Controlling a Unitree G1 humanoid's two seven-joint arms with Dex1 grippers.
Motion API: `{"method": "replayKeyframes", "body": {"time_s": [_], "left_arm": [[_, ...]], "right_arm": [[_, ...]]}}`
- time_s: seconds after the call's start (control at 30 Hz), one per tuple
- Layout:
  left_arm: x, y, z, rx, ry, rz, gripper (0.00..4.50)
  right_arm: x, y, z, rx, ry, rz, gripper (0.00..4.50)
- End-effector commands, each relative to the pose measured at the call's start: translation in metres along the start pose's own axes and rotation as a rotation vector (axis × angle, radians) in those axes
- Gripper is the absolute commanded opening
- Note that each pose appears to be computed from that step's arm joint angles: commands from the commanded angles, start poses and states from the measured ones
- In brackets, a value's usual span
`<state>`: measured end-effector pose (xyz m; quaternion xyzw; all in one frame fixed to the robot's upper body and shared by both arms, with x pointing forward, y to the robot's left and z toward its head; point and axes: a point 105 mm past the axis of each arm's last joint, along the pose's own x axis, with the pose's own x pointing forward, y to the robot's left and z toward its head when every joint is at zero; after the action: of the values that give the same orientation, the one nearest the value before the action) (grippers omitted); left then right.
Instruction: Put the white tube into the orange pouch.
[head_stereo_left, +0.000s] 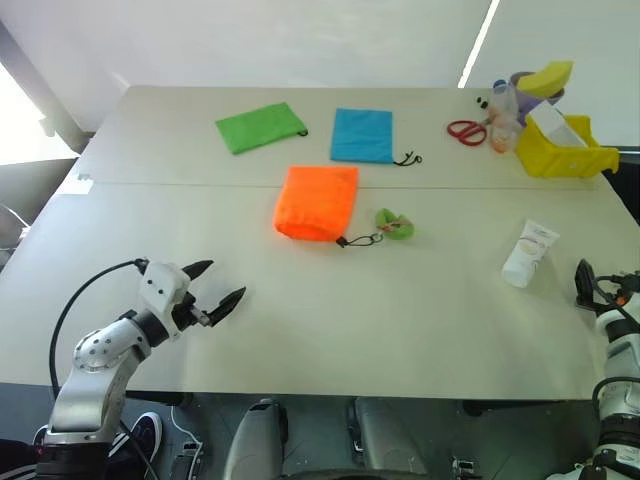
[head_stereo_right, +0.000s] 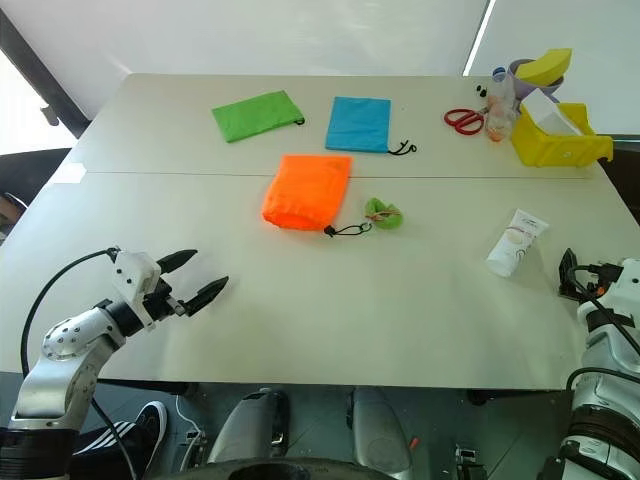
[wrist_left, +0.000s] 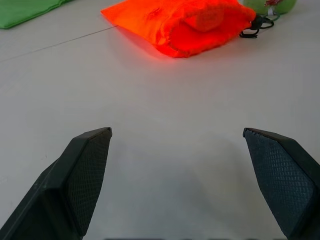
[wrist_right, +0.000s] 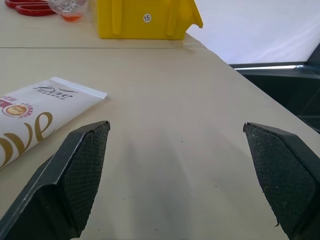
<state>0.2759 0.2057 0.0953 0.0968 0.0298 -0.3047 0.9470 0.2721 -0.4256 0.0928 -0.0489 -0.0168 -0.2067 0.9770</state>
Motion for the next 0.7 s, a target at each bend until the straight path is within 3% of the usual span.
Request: {"method": "replayKeyframes", "body": {"time_s": [0.03,0.7], "left_arm": [[0.0,-0.001,0.014,0.055,-0.051,-0.001,4.5],[0.005,0.001,0.024,0.109,-0.097,-0.022,4.5]], "right_arm": [[0.002,0.001,0.011,-0.009,-0.049,0.001,4.47],[0.006,0.006,0.016,-0.008,-0.062,0.026,4.47]]}}
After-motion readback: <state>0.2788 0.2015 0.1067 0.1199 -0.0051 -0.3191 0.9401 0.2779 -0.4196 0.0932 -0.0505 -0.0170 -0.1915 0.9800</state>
